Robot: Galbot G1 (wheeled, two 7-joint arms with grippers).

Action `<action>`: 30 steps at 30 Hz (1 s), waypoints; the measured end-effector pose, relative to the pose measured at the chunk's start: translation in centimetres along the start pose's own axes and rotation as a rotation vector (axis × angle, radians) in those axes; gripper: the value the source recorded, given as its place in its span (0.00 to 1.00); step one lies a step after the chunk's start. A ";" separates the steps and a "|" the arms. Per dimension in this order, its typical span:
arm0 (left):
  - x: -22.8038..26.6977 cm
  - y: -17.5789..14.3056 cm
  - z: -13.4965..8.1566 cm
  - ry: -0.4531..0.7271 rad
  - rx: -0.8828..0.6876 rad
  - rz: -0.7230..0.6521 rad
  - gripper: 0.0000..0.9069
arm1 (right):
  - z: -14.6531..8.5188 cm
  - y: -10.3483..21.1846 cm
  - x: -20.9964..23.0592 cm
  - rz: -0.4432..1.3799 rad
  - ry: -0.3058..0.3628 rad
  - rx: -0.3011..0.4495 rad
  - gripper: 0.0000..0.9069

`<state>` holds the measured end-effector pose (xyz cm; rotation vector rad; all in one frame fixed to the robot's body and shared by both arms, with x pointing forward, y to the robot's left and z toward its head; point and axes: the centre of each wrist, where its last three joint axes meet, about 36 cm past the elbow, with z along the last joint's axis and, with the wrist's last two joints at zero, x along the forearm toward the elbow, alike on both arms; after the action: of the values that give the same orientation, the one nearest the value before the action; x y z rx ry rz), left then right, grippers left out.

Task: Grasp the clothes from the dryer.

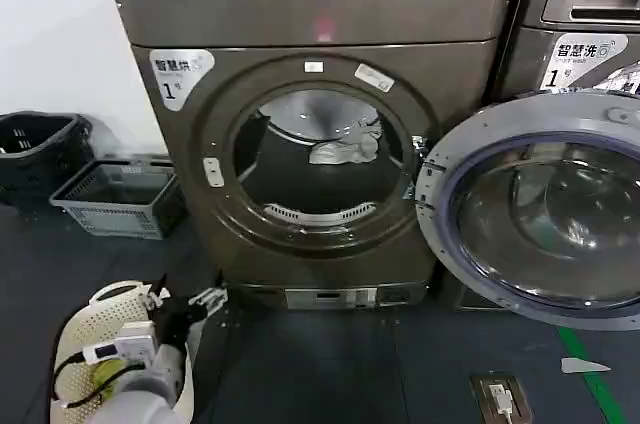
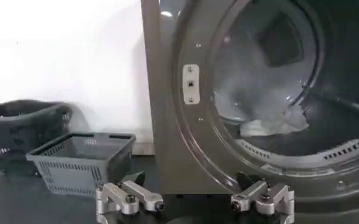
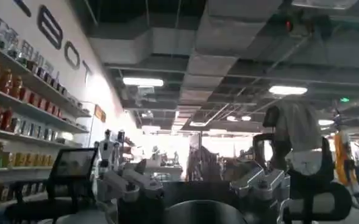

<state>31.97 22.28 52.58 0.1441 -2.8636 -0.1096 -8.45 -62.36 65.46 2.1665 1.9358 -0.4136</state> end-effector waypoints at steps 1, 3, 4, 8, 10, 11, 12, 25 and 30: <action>0.0 0.0 0.0 0.001 0.000 -0.001 1.00 | 0.0 0.0 0.0 0.000 -0.001 -0.001 1.00; 0.0 0.0 0.0 0.000 0.001 -0.002 1.00 | 0.0 0.1 -0.1 0.000 -0.003 -0.002 1.00; 0.0 0.0 0.0 0.000 0.001 -0.002 1.00 | 0.1 0.1 -0.1 0.000 -0.003 -0.003 1.00; 0.1 0.0 0.0 0.000 0.002 -0.002 1.00 | 0.2 0.3 -0.1 0.001 -0.002 -0.005 1.00; 0.1 0.0 0.0 0.001 0.004 -0.002 1.00 | 0.3 0.3 0.0 0.002 -0.001 -0.007 1.00; 0.1 -0.1 0.0 0.002 0.005 -0.002 1.00 | 0.3 0.4 0.0 0.003 -0.001 -0.008 1.00; 0.1 -0.1 0.1 0.003 0.007 -0.002 1.00 | 0.3 0.4 0.0 0.004 0.000 -0.008 1.00; 0.1 -0.4 0.1 0.006 0.015 0.008 1.00 | 0.6 0.1 -0.2 0.016 -0.001 -0.009 1.00; 0.1 -0.3 0.0 0.001 0.016 0.007 1.00 | 0.7 0.1 -0.1 0.017 0.000 -0.011 1.00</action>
<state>31.93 21.93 52.58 0.1377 -2.8643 -0.0860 -8.40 -62.72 64.89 2.1745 1.9140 -0.3992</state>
